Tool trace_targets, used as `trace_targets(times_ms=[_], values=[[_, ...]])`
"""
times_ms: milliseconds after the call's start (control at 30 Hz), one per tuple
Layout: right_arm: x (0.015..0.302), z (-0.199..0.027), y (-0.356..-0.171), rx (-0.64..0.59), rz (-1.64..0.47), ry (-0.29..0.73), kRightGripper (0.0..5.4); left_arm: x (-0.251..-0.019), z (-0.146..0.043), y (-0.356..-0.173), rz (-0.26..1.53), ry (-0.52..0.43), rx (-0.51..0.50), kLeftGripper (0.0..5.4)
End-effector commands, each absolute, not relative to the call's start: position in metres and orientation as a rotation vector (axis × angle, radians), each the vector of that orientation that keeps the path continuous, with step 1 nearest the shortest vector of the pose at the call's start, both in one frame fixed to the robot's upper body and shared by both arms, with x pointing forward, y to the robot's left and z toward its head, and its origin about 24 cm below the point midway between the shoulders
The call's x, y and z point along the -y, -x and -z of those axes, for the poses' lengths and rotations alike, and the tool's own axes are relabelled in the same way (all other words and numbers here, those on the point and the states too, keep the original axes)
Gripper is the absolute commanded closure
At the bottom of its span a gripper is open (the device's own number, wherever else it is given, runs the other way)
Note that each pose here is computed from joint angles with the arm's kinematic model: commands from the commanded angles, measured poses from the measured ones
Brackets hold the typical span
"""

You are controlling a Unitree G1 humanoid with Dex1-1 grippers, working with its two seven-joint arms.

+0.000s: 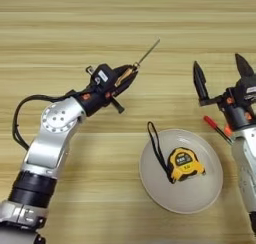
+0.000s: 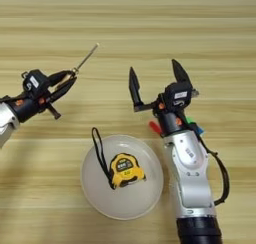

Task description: Move the objects on the table

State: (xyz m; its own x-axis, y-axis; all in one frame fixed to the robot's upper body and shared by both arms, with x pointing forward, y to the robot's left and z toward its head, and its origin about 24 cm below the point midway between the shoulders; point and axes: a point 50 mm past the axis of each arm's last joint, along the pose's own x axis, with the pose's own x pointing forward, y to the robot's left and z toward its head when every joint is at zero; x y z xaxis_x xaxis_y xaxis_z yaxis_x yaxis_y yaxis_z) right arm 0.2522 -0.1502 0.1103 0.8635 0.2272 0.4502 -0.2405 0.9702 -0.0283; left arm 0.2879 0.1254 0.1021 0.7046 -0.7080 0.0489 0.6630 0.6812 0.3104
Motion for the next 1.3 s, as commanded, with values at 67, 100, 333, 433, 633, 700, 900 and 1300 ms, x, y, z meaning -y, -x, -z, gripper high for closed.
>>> trace_targets(times_ms=[67, 100, 333, 433, 633, 700, 900, 1300], values=[[0.147, -0.111, -0.249, 0.463, -0.279, -0.049, 0.0, -0.114, -0.104, -0.286, 0.845, -0.313, 0.201, 4.57], [0.146, -0.112, -0.249, 0.463, -0.289, -0.053, 0.0, -0.113, -0.104, -0.286, 0.851, -0.315, 0.203, 4.57], [0.137, -0.116, -0.247, 0.458, -0.372, -0.13, 0.0, -0.109, -0.103, -0.286, 0.87, -0.342, 0.211, 4.57], [0.133, -0.117, -0.248, 0.451, -0.407, -0.15, 0.0, -0.106, -0.102, -0.286, 0.888, -0.348, 0.214, 4.57], [0.126, -0.12, -0.249, 0.445, -0.453, -0.175, 0.0, -0.098, -0.101, -0.283, 0.932, -0.361, 0.231, 4.57], [0.124, -0.119, -0.249, 0.434, -0.463, -0.19, 0.0, -0.095, -0.101, -0.281, 0.947, -0.366, 0.239, 4.57], [0.122, -0.115, -0.253, 0.375, -0.48, -0.275, 0.0, -0.087, -0.103, -0.278, 0.984, -0.359, 0.262, 4.57], [0.122, -0.113, -0.257, 0.316, -0.507, -0.341, 0.22, -0.075, -0.106, -0.273, 1.028, -0.349, 0.298, 4.57]])
